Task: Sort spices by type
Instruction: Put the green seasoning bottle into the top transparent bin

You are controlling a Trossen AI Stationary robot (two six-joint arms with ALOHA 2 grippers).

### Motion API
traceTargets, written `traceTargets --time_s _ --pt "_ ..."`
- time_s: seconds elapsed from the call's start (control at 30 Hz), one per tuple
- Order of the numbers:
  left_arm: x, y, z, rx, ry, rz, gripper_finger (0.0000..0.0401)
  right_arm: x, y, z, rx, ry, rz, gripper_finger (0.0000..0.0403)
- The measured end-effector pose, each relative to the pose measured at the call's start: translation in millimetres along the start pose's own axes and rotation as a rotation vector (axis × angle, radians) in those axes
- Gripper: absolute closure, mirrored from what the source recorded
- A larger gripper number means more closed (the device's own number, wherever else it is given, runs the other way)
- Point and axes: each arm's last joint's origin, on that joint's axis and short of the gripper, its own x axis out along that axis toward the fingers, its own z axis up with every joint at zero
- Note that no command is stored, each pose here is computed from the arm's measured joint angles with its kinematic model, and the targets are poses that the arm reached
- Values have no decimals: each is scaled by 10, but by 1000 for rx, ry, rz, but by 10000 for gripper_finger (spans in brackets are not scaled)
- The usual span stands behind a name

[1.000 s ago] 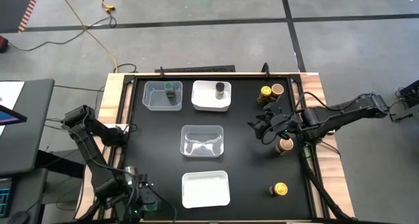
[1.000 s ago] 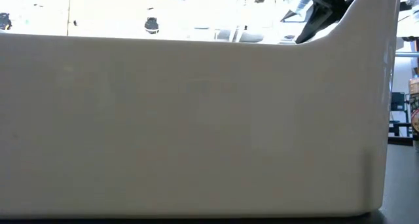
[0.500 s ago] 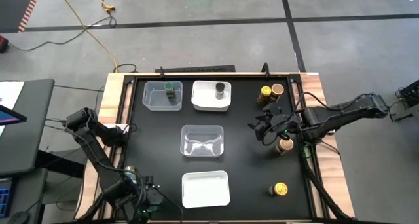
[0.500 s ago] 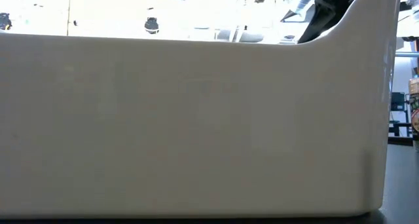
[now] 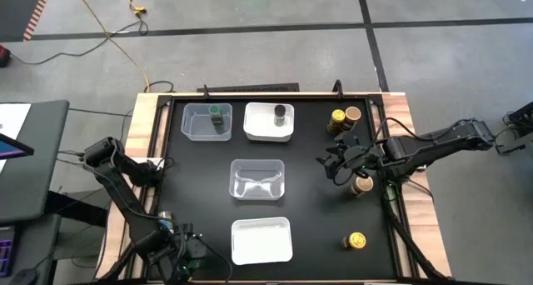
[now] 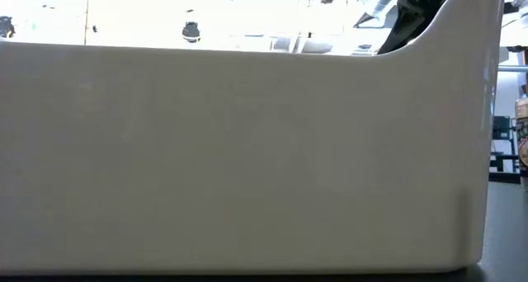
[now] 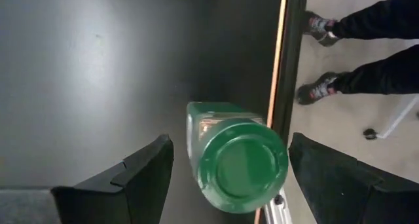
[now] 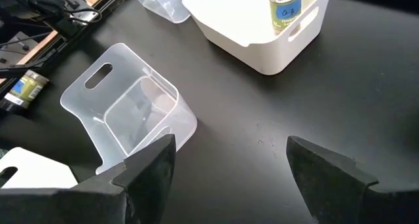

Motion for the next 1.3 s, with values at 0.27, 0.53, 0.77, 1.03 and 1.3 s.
traceTargets --time_s 0.27,0.53,0.77,1.03,1.3 --pt "115 85 -32 -3 13 23 111 0 0 0 -2 0 0 85" --pt "226 165 -84 -4 45 34 111 0 0 0 -3 0 0 85" --pt "227 192 -64 21 50 47 130 0 0 0 -16 0 0 85" --pt "232 240 19 68 41 54 210 1 -1 1 -25 0 -1 85" --pt "234 405 242 -9 22 78 209 1 1 1 -25 -1 0 85"
